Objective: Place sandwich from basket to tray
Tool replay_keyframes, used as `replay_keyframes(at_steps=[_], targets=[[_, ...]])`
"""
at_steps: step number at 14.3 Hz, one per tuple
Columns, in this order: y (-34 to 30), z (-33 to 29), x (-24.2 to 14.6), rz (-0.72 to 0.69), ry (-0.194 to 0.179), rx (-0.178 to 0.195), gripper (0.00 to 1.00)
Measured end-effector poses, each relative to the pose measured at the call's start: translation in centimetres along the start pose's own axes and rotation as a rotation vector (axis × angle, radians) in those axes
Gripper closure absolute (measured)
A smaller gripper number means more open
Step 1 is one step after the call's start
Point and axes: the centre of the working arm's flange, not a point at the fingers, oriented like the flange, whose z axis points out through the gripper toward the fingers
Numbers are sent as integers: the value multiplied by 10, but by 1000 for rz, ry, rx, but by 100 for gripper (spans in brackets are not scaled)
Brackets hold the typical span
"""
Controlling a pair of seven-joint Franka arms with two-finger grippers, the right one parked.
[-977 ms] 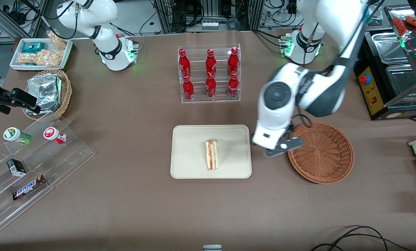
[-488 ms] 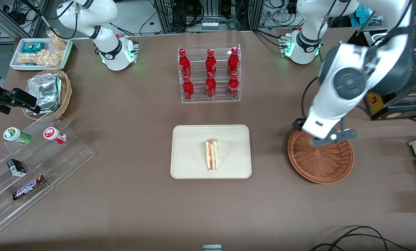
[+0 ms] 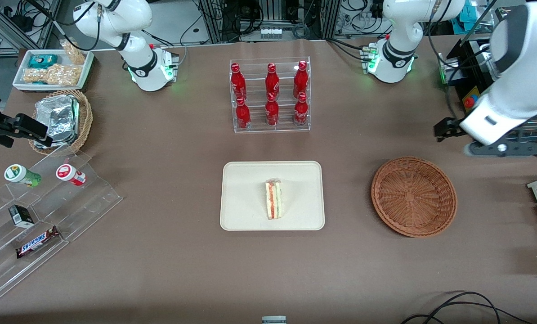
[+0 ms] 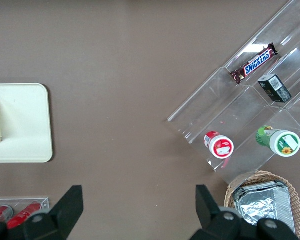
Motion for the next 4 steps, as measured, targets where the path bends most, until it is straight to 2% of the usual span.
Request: replay_keyframes(at_steps=[4], targets=[[-24, -26, 3, 1, 57, -4, 0]])
